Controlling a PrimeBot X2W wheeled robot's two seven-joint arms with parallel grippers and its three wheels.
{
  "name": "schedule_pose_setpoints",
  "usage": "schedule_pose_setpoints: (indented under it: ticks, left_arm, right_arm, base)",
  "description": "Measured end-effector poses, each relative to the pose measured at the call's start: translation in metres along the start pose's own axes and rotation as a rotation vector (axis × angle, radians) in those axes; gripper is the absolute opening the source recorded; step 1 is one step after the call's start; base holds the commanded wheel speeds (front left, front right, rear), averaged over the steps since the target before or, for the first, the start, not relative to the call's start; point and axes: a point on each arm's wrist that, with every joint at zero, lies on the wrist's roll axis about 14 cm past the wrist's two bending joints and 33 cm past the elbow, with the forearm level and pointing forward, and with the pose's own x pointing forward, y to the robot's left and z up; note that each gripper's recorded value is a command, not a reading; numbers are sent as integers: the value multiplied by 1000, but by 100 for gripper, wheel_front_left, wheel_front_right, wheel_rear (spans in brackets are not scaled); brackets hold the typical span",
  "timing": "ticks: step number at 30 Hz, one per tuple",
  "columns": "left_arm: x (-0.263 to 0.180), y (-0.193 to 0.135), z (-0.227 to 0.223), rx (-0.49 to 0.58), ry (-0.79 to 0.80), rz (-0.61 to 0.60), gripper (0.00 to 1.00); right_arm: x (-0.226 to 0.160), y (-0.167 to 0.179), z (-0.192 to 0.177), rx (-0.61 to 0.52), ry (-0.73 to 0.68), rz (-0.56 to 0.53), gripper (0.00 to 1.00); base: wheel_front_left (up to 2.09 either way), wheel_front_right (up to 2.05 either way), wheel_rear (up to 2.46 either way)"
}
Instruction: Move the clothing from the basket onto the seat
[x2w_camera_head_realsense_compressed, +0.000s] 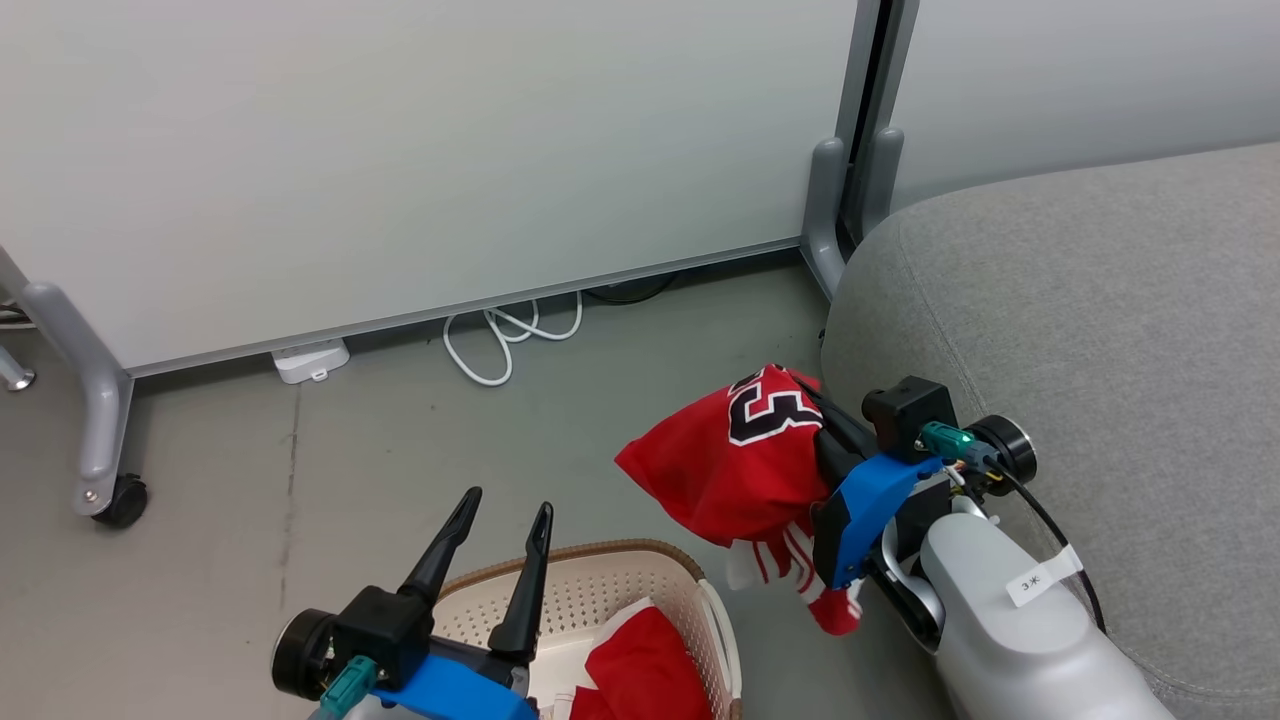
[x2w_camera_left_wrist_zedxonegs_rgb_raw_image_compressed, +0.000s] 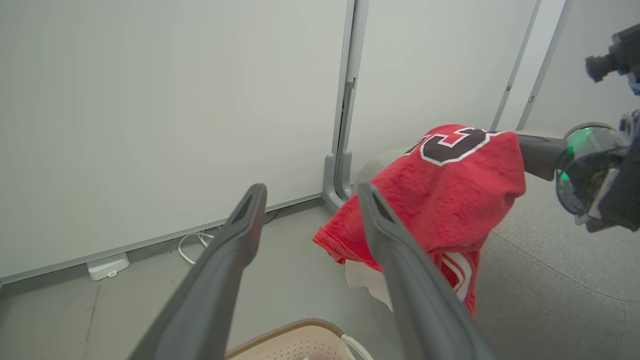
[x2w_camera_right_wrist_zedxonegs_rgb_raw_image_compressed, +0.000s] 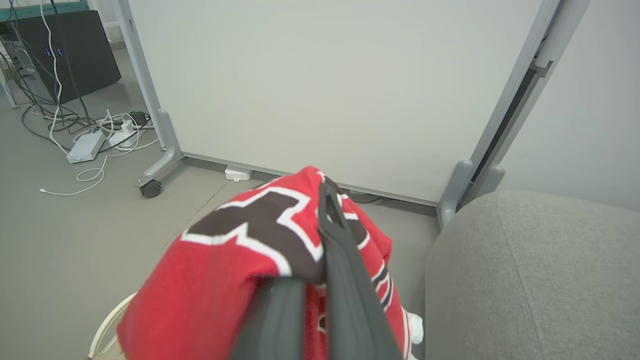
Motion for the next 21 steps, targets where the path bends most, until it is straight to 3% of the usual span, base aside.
schedule_pose_setpoints:
  ticks: [10,21]
  left_arm:
    - [10,-10,0,8,-6,-36,100]
    - [41,-61,-6,-8,6,-206,100]
  right_arm:
    - [-11,-19,0,3,-6,-53,0]
    - [-53,-72,-5,11,-3,-213,0]
  base:
    - [0,0,0]
    - [0,0,0]
